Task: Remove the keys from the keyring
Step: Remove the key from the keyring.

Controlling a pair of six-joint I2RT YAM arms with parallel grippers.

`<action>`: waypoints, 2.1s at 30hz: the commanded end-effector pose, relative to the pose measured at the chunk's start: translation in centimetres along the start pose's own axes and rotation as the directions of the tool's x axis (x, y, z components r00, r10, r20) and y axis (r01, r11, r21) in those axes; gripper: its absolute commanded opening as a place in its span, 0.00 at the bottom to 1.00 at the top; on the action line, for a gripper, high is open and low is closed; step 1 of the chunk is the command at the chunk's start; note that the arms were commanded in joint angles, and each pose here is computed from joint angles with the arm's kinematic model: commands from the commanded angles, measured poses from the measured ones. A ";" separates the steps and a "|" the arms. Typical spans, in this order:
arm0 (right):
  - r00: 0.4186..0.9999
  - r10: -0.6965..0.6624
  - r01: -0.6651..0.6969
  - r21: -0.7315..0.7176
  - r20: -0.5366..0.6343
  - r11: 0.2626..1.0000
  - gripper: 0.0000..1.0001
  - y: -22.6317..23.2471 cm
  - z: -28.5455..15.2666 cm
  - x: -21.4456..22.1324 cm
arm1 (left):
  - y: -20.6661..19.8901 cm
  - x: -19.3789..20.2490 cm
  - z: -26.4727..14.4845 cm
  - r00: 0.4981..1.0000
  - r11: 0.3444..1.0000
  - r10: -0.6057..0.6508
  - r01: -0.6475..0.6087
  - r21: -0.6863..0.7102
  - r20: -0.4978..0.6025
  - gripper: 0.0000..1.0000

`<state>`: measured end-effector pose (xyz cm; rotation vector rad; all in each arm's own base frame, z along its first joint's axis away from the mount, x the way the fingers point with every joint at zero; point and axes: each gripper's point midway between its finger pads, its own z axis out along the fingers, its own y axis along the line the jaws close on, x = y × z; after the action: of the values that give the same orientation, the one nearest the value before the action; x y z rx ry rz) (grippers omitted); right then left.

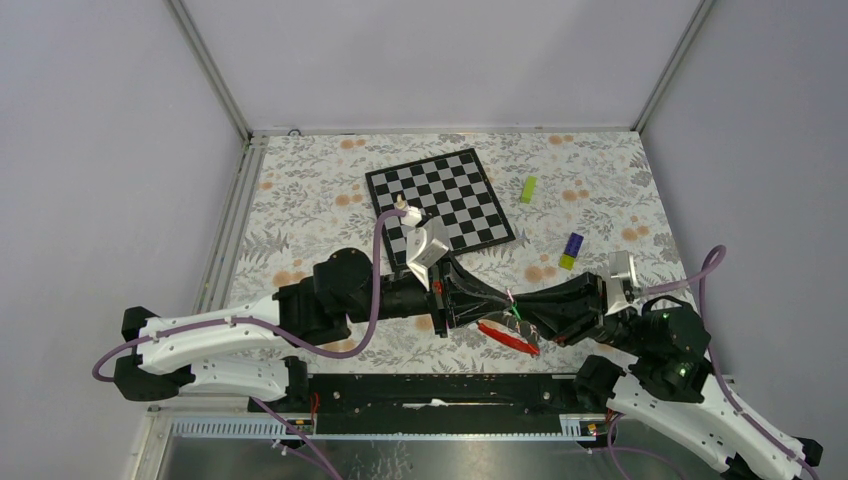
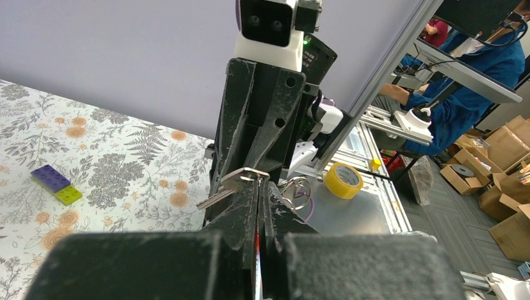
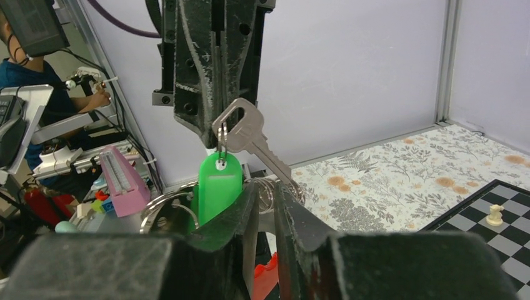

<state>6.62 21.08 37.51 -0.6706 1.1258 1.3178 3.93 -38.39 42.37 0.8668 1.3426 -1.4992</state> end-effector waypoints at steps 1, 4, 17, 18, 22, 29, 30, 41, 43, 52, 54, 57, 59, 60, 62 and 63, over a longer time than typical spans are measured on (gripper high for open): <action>0.999 -0.045 0.045 -0.067 0.008 0.997 0.23 1.7 -0.6 -1.5 | -1.4 -4.2 -0.8 0.993 0.999 0.023 -0.026 0.025 0.112 0.00; 0.999 -0.041 0.040 -0.123 -0.007 0.992 0.26 2.7 -0.6 -1.2 | -1.4 -4.1 -0.8 0.994 0.999 0.022 -0.025 0.026 0.110 0.00; 0.998 -0.038 0.045 -0.173 0.044 0.984 0.31 3.3 0.3 -2.0 | -1.4 -3.9 -0.4 0.995 0.999 0.020 -0.023 0.032 0.102 0.00; 0.998 -0.039 0.047 -0.173 0.047 0.984 0.31 3.3 0.3 -2.1 | -1.4 -3.9 -0.4 0.995 0.999 0.020 -0.023 0.032 0.102 0.00; 0.998 -0.037 0.043 -0.166 0.044 0.985 0.28 3.1 0.4 -2.0 | -1.4 -3.8 -0.3 0.995 0.999 0.020 -0.023 0.034 0.100 0.00; 0.999 -0.039 0.044 -0.151 0.032 0.988 0.21 2.7 0.5 -1.7 | -1.5 -3.9 -0.4 0.995 0.999 0.021 -0.025 0.035 0.102 0.00; 0.999 -0.040 0.045 -0.151 0.033 0.988 0.20 2.7 0.6 -1.6 | -1.5 -4.0 -0.4 0.994 0.999 0.021 -0.024 0.035 0.104 0.00; 0.991 -0.025 0.039 -0.107 0.130 0.994 0.07 2.1 0.1 -2.7 | -1.5 -4.1 -0.4 0.994 0.999 0.028 -0.032 0.036 0.102 0.00; 0.988 -0.016 0.031 -0.097 0.152 0.995 0.04 2.0 -0.1 -3.0 | -1.5 -4.2 -0.4 0.994 0.999 0.030 -0.034 0.035 0.101 0.00; 0.971 0.026 -0.010 -0.066 0.239 0.998 0.00 1.6 -0.6 -4.5 | -1.9 -4.2 -0.6 0.995 0.998 0.035 -0.040 0.050 0.097 0.00; 0.967 0.032 -0.015 -0.069 0.255 0.997 0.00 1.7 -0.7 -4.7 | -2.1 -4.3 -0.6 0.995 0.997 0.038 -0.044 0.060 0.094 0.00; 0.964 0.040 -0.021 -0.074 0.264 0.997 0.00 1.8 -0.7 -4.9 | -2.5 -4.3 -0.6 0.995 0.995 0.044 -0.051 0.081 0.090 0.00; 0.962 0.046 -0.026 -0.077 0.270 0.997 0.00 1.9 -0.7 -5.1 | -2.7 -4.2 -0.6 0.995 0.994 0.047 -0.055 0.094 0.088 0.00; 0.960 0.048 -0.026 -0.081 0.274 0.996 0.00 2.0 -0.8 -5.3 | -2.8 -4.2 -0.7 0.995 0.993 0.049 -0.058 0.101 0.087 0.00; 0.958 0.049 -0.026 -0.084 0.283 0.996 0.00 2.1 -0.8 -5.6 | -3.0 -4.1 -0.7 0.995 0.992 0.051 -0.061 0.112 0.083 0.00; 0.958 0.046 -0.023 -0.083 0.284 0.996 0.00 2.1 -0.8 -5.7 | -3.1 -4.1 -0.7 0.995 0.991 0.052 -0.061 0.118 0.081 0.00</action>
<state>5.39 20.35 39.38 -0.5884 0.9869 1.4413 3.55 -38.21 42.83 0.9035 1.3184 -1.4956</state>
